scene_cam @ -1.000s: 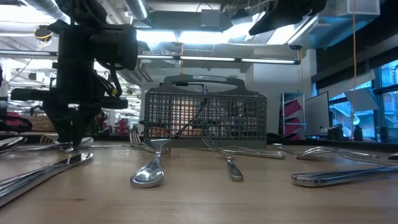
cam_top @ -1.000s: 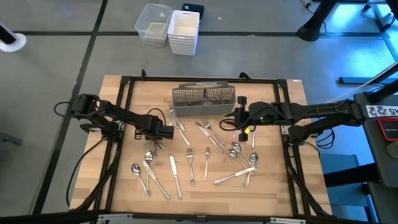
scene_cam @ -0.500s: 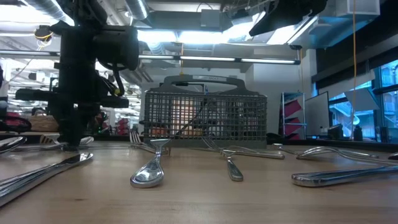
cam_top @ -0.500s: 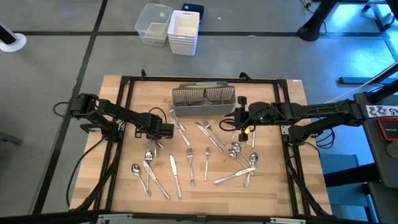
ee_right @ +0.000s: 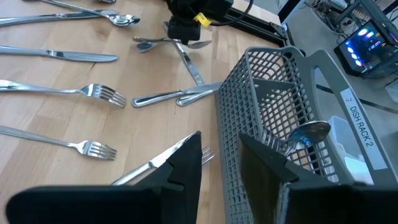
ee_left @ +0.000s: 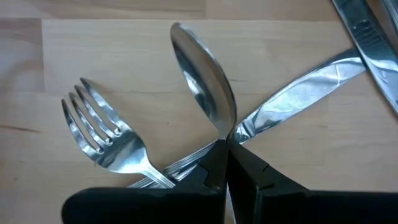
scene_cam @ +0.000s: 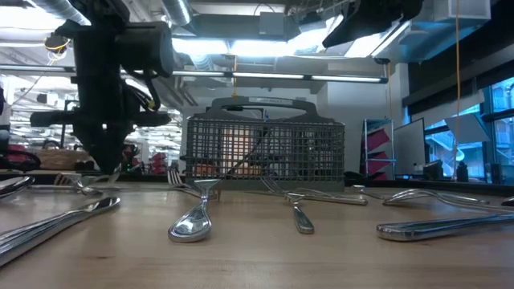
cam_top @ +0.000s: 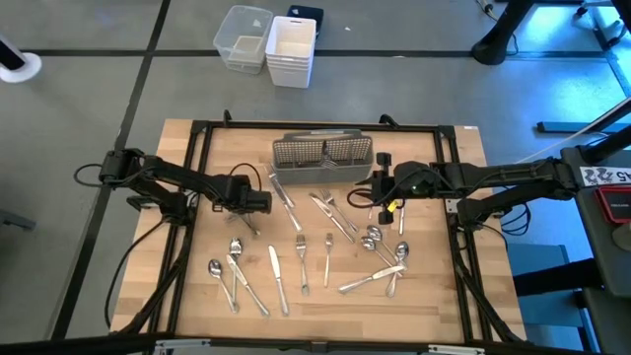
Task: Sort silverware
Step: Put the silver spoon into the gray silverware organizer
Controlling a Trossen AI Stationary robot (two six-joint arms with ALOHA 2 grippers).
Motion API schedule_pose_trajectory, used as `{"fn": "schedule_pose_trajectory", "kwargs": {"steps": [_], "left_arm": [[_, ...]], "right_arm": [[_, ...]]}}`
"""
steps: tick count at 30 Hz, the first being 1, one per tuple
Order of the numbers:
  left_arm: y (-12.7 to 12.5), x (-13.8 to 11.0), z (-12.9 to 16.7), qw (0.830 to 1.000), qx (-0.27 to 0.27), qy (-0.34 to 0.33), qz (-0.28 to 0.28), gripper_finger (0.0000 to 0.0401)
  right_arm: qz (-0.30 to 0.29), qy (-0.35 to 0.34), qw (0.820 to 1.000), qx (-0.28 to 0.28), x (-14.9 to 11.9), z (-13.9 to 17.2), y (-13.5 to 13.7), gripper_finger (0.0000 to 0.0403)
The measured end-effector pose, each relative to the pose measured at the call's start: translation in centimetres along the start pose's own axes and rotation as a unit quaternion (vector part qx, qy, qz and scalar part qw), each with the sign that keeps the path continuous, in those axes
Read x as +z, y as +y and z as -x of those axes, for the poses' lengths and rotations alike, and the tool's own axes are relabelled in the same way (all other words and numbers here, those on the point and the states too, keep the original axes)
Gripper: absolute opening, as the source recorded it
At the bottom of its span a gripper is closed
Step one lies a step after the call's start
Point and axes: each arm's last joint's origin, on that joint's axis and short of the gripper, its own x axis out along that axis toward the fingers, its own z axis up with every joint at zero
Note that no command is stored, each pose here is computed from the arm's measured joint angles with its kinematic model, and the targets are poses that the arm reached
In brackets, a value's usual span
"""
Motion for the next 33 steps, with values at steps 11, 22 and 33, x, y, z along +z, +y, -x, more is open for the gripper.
{"fn": "schedule_pose_trajectory", "kwargs": {"steps": [11,22,33], "left_arm": [[-0.2,-0.2,-0.4,1.000,0.009,0.016,0.002,0.0000],[-0.5,-0.6,-1.2,0.999,0.028,0.038,-0.020,0.0003],[-0.4,-0.6,-1.2,0.991,0.027,0.042,-0.127,0.0004]], "right_arm": [[0.001,0.003,1.000,0.001,-0.1,0.0,0.0,0.0105],[0.001,0.007,1.000,0.003,-0.1,0.0,0.0,0.0105],[0.002,0.009,1.000,0.004,-0.2,0.0,0.1,0.0105]]}}
